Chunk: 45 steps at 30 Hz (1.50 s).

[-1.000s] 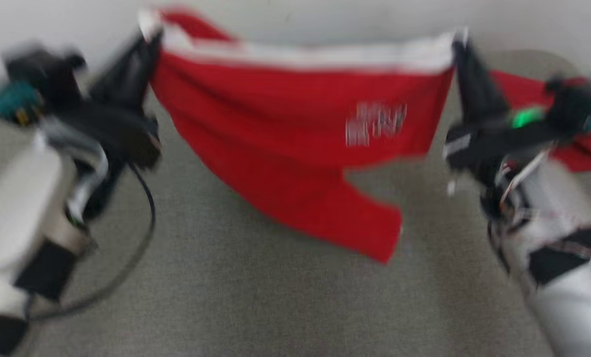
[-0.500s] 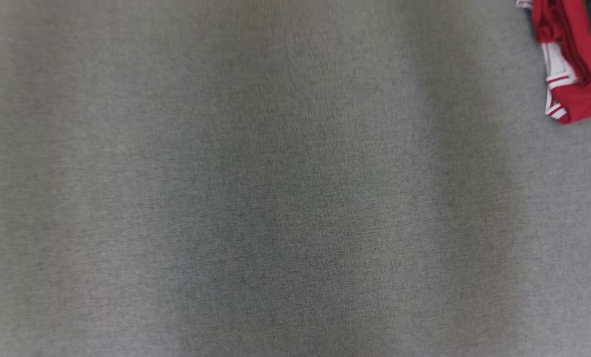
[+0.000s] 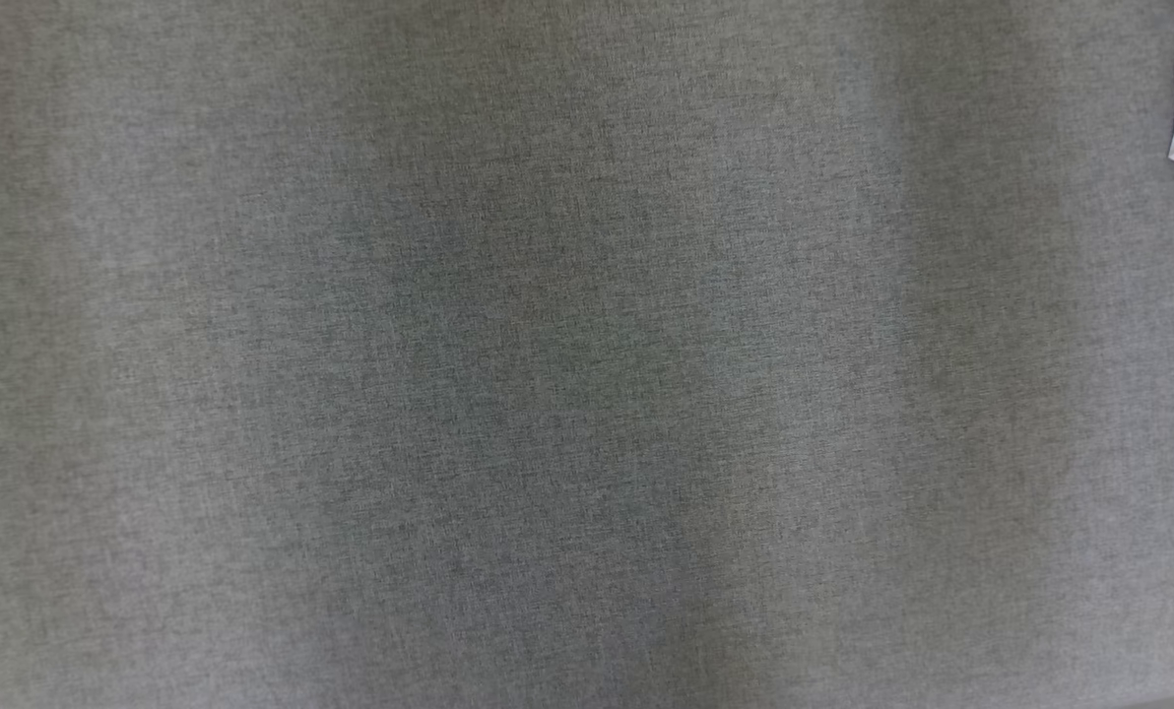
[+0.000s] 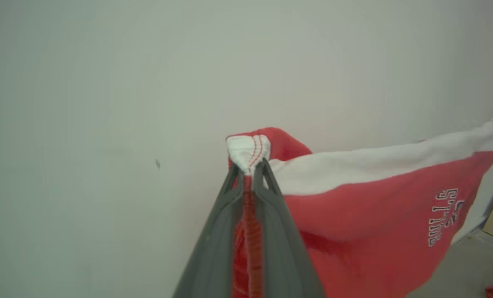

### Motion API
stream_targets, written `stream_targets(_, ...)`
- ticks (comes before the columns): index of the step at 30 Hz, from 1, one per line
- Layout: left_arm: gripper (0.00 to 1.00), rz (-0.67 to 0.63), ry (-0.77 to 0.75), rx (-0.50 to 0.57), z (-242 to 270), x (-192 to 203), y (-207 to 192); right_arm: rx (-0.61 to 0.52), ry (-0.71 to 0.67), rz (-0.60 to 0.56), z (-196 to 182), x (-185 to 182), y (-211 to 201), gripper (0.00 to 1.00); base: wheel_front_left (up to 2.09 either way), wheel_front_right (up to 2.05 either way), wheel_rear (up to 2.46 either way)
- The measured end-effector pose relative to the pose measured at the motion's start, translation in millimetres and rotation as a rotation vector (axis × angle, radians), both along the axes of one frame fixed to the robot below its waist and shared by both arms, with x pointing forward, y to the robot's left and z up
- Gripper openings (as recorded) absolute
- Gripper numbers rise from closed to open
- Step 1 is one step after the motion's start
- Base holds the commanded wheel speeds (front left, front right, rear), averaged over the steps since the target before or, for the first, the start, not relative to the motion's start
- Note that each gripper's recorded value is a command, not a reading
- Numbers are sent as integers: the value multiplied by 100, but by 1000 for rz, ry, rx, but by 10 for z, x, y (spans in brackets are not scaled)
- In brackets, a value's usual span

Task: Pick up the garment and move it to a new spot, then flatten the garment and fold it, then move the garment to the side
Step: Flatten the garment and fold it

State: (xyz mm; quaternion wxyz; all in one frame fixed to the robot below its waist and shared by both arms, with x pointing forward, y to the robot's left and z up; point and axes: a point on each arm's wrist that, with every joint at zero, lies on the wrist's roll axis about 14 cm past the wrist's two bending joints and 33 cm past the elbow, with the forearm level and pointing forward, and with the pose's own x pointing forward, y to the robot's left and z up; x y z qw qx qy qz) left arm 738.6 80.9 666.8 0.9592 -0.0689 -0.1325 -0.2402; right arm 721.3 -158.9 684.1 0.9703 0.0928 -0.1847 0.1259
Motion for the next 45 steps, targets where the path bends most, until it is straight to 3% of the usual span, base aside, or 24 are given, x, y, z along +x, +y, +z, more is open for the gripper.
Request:
stream_targets(2,0,-13,7,19,-99,-29,-44,-14,10,2,-70,-15,-1,0,0,0,0)
stream_targets(11,0,-59,105,-79,-726,-517,-11,16,115,29,-697,-465,-157,0,0,0,0)
stream_targets(18,0,-59,251,-185,-1258,-1277,-109,87,236,37,-1276,-1178,-340,0,0,0,0)
stream_targets(23,0,17,310,-331,-1383,-1830,38,146,337,16,-1695,-1809,-440,0,0,0,0)
stream_targets(27,0,75,373,-370,-1615,-2286,141,192,389,-14,-1889,-2261,-496,0,0,0,0)
stream_targets(34,0,157,442,-396,-1896,-2921,263,234,472,-81,-2168,-2953,-562,0,0,0,0)
stream_targets(39,0,190,484,-306,-2127,-3369,325,242,544,-108,-2346,-3420,-560,0,0,0,0)
stream_targets(45,0,251,551,-319,-2336,-3831,393,283,591,-158,-2417,-3868,-628,0,0,0,0)
